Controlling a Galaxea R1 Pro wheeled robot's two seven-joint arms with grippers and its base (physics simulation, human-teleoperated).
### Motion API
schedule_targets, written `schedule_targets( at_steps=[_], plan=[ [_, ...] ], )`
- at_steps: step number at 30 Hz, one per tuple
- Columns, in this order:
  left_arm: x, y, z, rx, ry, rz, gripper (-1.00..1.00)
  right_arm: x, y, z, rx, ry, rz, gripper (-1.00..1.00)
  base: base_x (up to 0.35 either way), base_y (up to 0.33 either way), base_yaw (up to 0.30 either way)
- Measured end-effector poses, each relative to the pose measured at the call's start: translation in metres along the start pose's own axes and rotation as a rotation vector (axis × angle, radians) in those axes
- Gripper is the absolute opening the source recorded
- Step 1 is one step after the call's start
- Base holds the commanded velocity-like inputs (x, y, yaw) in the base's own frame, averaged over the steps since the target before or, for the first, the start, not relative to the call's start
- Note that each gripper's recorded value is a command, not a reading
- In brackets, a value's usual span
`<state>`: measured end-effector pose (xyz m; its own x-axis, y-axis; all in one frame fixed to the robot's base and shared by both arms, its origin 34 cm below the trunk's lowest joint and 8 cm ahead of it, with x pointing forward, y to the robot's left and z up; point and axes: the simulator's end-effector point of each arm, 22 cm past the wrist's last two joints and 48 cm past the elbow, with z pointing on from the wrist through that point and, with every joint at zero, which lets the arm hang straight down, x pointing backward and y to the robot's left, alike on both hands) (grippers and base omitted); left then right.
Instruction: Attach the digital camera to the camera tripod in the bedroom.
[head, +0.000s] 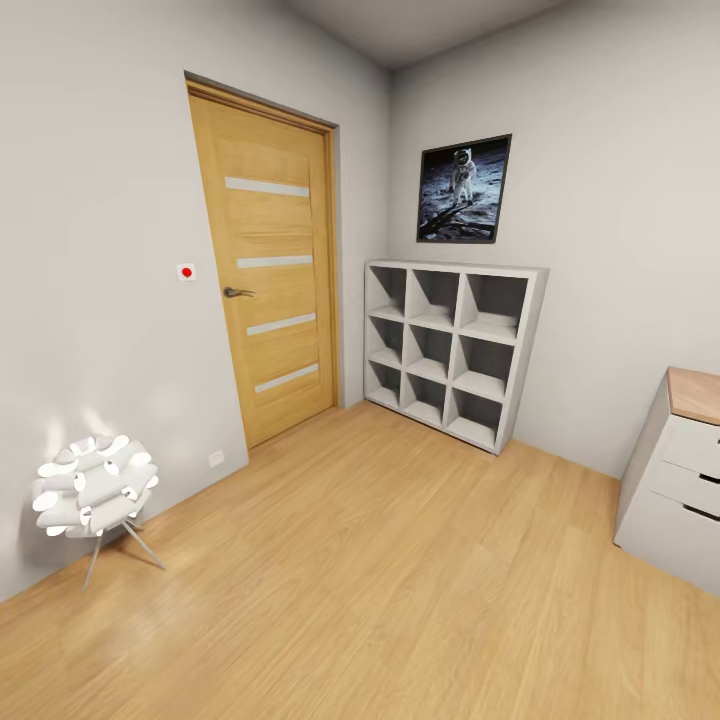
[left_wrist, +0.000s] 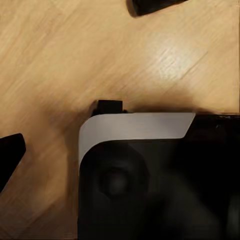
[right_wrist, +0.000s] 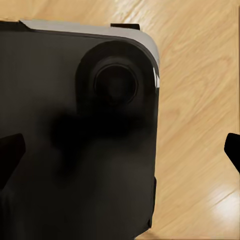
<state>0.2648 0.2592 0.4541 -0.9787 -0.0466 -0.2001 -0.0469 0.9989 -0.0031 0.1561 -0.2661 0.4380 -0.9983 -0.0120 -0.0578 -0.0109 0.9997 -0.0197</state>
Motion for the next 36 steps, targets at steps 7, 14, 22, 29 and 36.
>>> schedule_targets(
  at_steps=[7,14,22,29,36],
  plan=[
    [-0.105,0.010,-0.036,-0.005,0.028,-0.024,1.00,-0.137,-0.030,-0.013,0.035,-0.135,0.013,1.00,0.000,0.000,0.000],
    [-0.345,-0.027,-0.125,0.160,-0.208,-0.145,1.00,-0.374,-0.052,-0.116,0.030,-0.217,0.082,1.00,0.000,0.000,0.000],
    [-0.453,-0.100,-0.179,0.399,-0.306,-0.255,1.00,-0.500,-0.045,-0.200,-0.071,-0.415,0.193,1.00,0.000,0.000,0.000],
    [-0.493,-0.157,-0.212,0.455,-0.456,-0.234,1.00,-0.522,-0.038,-0.219,-0.099,-0.467,0.193,1.00,0.000,0.000,0.000],
    [-0.493,-0.196,-0.225,0.408,-0.481,-0.143,1.00,-0.537,-0.041,-0.239,-0.101,-0.519,0.188,1.00,0.000,0.000,0.000]
  ],
)
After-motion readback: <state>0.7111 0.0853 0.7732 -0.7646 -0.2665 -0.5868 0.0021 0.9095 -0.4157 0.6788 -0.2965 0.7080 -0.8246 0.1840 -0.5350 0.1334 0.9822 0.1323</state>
